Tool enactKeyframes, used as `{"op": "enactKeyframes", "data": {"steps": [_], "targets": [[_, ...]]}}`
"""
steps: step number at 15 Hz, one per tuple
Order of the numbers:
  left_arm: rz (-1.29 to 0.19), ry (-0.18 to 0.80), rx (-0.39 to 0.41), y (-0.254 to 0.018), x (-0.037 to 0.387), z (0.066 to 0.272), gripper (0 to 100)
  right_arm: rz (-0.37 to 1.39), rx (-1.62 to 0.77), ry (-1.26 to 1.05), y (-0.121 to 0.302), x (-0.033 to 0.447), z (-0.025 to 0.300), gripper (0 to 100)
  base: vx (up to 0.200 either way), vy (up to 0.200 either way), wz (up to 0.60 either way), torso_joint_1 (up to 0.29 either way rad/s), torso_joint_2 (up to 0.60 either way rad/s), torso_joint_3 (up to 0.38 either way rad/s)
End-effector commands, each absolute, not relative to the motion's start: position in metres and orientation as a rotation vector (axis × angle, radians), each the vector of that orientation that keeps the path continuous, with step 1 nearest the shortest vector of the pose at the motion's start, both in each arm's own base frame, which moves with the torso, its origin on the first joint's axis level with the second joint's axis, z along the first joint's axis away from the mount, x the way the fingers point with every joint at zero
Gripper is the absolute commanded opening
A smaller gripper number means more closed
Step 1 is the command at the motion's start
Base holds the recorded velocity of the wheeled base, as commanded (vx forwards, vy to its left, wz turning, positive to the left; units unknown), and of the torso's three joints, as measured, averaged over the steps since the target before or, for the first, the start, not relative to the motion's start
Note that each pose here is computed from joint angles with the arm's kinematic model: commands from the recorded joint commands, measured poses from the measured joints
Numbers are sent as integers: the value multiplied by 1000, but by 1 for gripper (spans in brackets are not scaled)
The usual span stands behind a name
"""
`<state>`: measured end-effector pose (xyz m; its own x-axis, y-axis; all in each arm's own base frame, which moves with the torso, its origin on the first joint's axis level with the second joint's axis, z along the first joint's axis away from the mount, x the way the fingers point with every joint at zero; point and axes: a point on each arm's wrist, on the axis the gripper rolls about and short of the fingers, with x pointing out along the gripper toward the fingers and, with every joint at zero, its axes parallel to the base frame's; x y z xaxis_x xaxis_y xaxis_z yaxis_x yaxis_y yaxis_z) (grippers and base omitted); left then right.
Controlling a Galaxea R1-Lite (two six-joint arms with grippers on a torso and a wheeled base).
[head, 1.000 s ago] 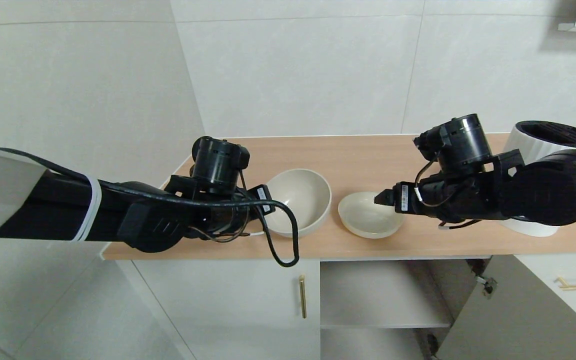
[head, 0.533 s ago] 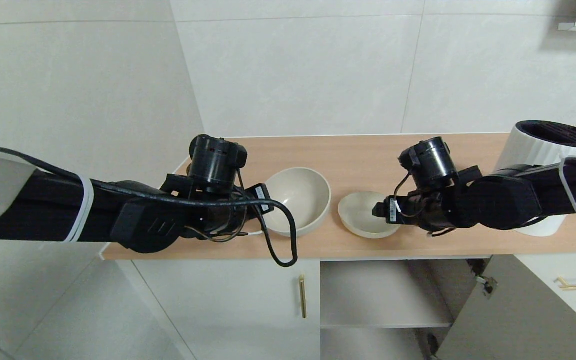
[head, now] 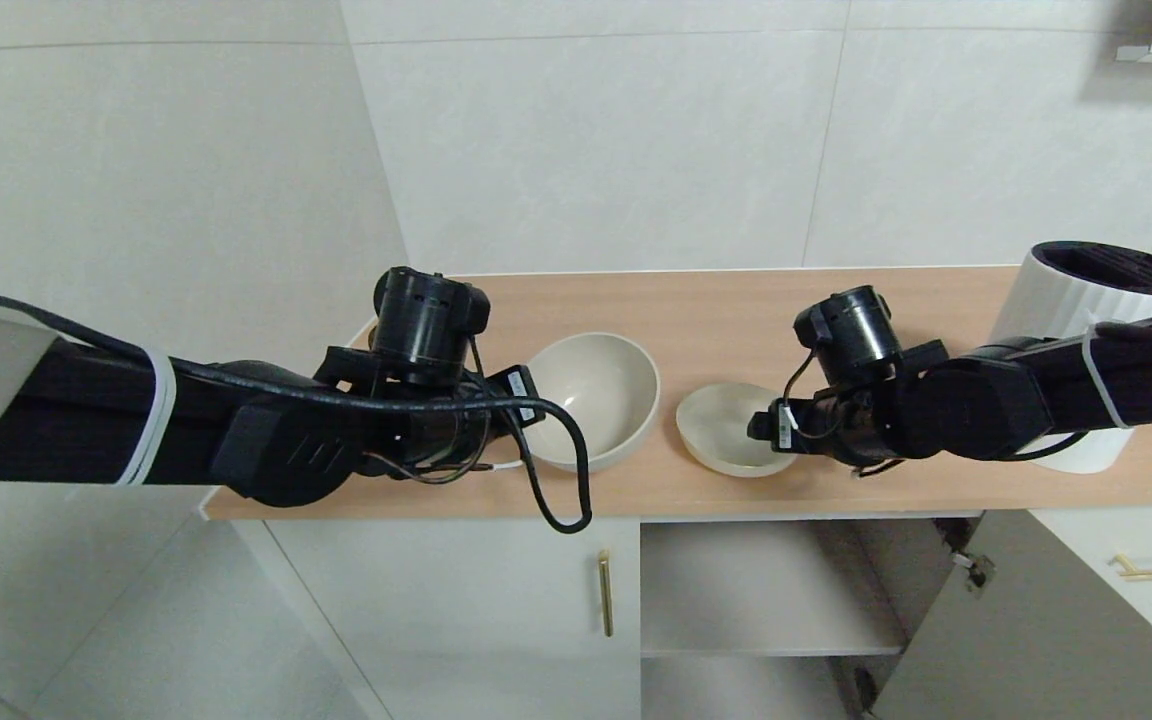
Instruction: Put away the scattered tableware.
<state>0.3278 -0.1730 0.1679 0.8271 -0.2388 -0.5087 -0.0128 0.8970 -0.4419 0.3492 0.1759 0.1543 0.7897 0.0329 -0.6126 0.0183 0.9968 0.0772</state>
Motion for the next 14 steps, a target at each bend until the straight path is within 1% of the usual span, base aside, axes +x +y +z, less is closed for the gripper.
{"op": "enactKeyframes", "data": {"steps": [1,9,12,14], "targets": [[-126,585,-450,-173,327,169,0,5,80,665,176,351,152,0,0,0,0,0,0,0],[-126,585,-450,-173,327,170,0,8,88,657,175,349,156,0,0,0,0,0,0,0],[-141,550,-465,-163,309,189,0,30,114,626,170,339,176,0,0,0,0,0,0,0],[-144,523,-470,-150,295,201,0,91,148,606,162,322,196,0,0,0,0,0,0,0]]}}
